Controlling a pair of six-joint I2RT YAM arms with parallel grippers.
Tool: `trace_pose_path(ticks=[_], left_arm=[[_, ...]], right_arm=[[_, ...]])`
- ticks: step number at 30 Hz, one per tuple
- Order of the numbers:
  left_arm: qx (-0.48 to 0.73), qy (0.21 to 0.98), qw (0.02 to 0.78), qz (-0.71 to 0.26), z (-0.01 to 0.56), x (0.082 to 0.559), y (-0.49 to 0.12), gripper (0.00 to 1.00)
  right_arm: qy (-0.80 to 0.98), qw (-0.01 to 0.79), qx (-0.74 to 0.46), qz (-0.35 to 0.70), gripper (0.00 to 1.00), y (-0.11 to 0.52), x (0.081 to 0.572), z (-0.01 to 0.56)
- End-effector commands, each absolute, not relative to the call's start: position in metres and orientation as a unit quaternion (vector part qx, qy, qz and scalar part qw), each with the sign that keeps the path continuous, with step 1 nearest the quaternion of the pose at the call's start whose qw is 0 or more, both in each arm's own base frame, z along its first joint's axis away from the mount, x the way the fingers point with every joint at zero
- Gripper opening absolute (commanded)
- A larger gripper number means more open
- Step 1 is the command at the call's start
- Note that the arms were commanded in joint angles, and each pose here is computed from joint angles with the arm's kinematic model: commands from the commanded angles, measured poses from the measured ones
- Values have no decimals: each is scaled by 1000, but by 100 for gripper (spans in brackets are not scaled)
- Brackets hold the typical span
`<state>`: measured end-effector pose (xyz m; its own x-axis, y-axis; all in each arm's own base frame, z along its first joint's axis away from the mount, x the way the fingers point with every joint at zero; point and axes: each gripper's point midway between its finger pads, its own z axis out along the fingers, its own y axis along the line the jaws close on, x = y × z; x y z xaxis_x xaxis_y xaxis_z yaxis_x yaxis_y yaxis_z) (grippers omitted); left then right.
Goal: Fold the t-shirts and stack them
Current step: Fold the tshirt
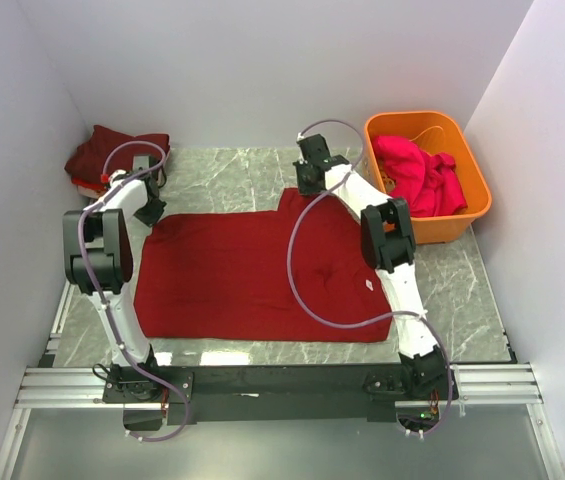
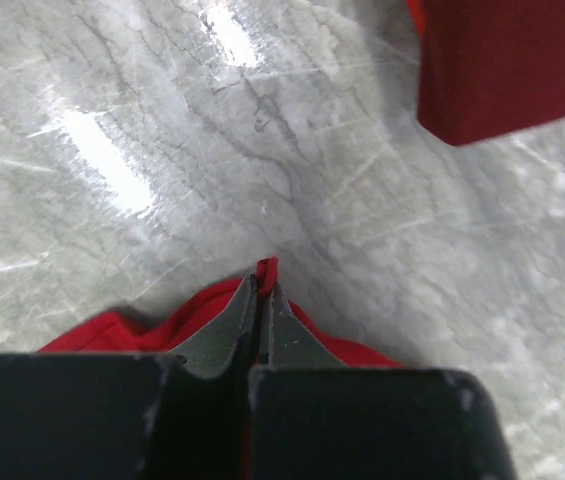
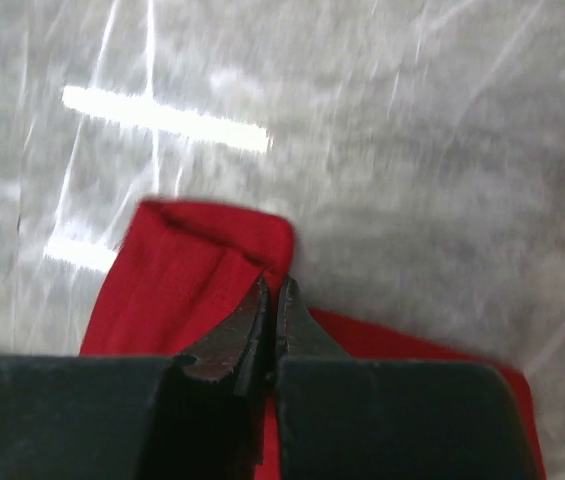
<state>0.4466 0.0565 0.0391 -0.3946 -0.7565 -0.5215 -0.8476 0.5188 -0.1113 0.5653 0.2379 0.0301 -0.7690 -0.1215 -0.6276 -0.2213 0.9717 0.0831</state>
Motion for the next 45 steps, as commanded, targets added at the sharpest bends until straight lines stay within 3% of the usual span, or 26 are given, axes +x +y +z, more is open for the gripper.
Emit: trace_pose_path(ticks=[1,25,35,45], left_arm=[[-477,823,304,59,75,453,53,1],[-511,797,317,60,90,389,55,1],[-531,771,342,75,114,376,65,1],[-548,761,337,79,109,344,65,1]], right_arm=[[898,414,-121,86,0,247,569,112],[868,444,-155,159,0,243,415,162],[877,447,-133,117,0,235,382,164],[877,444,-115,144,0,231,335,169]])
